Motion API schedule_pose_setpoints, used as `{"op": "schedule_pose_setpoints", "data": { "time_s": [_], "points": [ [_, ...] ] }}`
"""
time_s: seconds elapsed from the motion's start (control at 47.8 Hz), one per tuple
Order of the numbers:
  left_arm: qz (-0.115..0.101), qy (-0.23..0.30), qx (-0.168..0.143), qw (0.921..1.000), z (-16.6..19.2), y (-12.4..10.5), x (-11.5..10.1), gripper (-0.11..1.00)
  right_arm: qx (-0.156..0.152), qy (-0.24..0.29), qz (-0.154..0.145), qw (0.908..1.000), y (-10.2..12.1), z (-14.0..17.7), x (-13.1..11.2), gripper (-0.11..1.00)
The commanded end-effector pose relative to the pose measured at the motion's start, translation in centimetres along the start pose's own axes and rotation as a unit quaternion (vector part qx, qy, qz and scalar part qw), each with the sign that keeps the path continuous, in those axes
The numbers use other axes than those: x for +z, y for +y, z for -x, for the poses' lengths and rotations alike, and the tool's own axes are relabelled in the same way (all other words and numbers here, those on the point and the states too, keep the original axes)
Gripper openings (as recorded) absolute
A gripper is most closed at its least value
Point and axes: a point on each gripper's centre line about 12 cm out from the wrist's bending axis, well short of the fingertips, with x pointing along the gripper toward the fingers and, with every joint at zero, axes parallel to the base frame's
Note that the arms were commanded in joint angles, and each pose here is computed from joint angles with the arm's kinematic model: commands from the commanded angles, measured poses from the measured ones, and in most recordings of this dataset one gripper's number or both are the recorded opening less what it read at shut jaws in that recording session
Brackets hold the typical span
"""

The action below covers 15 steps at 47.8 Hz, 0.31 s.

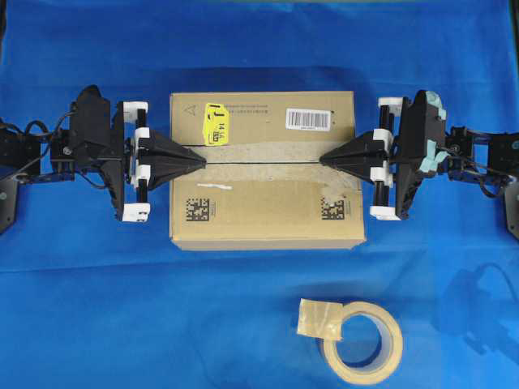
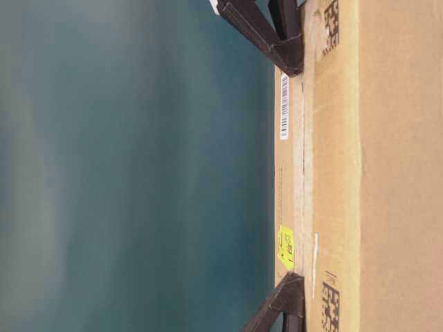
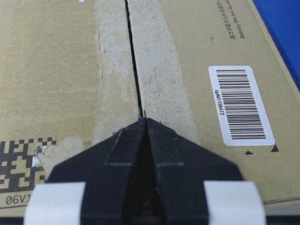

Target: Close the cardboard box.

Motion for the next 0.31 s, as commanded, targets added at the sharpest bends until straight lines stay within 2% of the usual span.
{"op": "schedule_pose_setpoints", "data": {
  "time_s": [0.0, 0.293],
  "points": [
    [0.001, -0.013, 0.002, 0.9999, -0.25, 0.12, 0.69, 0.0, -0.001, -0.009, -0.001, 1.0, -0.08, 0.02, 0.49, 0.0],
    [0.002, -0.011, 0.002, 0.9999, -0.26, 0.13, 0.63, 0.0, -0.002, -0.009, -0.002, 1.0, -0.09, 0.02, 0.49, 0.0]
  ]
}}
